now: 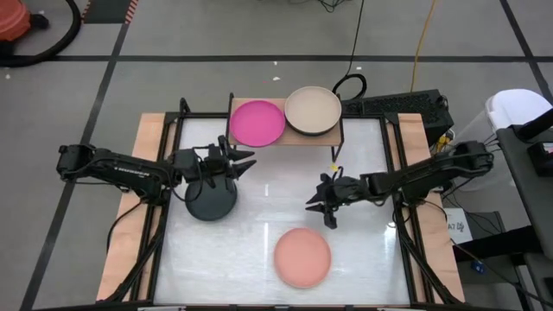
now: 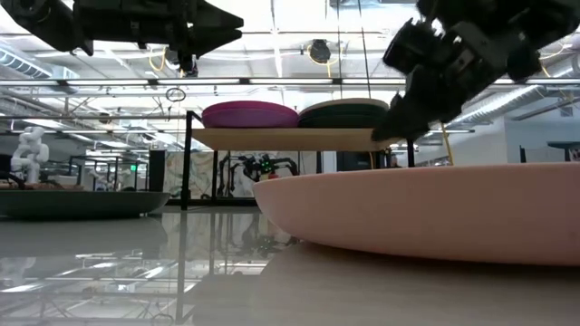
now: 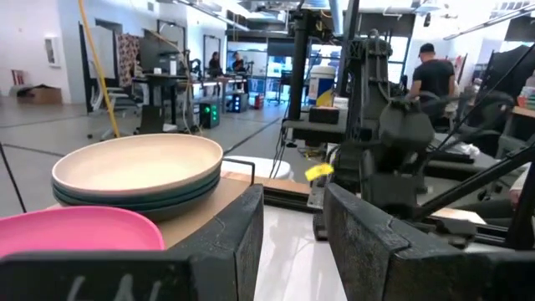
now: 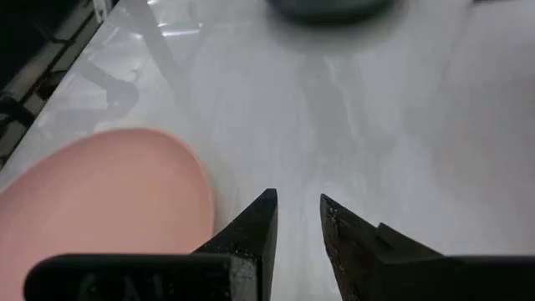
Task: Place and stack plates onto a shelf
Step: Put the light orange plate on the pink plate on the shelf
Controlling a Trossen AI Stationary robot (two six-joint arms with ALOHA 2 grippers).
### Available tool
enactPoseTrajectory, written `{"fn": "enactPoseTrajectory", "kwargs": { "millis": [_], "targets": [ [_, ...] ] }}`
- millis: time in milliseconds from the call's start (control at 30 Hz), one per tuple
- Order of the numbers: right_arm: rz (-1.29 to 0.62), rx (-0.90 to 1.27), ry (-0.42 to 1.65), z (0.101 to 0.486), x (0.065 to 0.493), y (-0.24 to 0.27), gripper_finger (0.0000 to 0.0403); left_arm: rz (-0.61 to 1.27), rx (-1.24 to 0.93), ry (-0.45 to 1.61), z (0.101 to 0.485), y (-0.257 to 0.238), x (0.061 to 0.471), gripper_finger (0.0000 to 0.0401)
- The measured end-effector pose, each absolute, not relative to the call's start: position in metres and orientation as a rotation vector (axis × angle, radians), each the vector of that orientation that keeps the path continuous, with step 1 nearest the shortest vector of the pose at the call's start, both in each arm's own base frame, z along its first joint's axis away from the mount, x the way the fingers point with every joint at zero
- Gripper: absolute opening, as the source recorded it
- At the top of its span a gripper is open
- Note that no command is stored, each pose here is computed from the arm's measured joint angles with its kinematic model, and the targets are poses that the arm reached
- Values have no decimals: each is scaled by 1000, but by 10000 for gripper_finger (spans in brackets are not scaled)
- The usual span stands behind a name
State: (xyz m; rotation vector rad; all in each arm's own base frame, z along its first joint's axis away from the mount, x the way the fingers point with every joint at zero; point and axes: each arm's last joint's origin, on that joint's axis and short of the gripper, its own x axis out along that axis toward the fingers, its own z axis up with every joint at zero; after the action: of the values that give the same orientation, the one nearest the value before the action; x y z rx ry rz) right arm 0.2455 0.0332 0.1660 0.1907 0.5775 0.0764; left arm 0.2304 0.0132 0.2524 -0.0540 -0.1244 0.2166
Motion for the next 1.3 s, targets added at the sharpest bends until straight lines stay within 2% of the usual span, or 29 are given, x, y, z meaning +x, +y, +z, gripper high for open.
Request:
{"fn": "enactPoseTrajectory", "kwargs": {
  "millis": [433, 800, 1067, 1300],
  "targets": [
    [147, 291, 642, 128, 263, 42, 77, 216, -63, -122, 252, 13, 230, 131],
    [296, 280, 665, 132, 263, 63, 96, 219, -41, -118, 252, 13, 230, 131],
    [242, 246, 730, 139, 271, 66, 133, 219, -43, -119, 252, 13, 230, 131],
    [223, 265, 739, 139, 271, 64, 144, 218, -47, -119, 252, 13, 230, 131]
  ]
}}
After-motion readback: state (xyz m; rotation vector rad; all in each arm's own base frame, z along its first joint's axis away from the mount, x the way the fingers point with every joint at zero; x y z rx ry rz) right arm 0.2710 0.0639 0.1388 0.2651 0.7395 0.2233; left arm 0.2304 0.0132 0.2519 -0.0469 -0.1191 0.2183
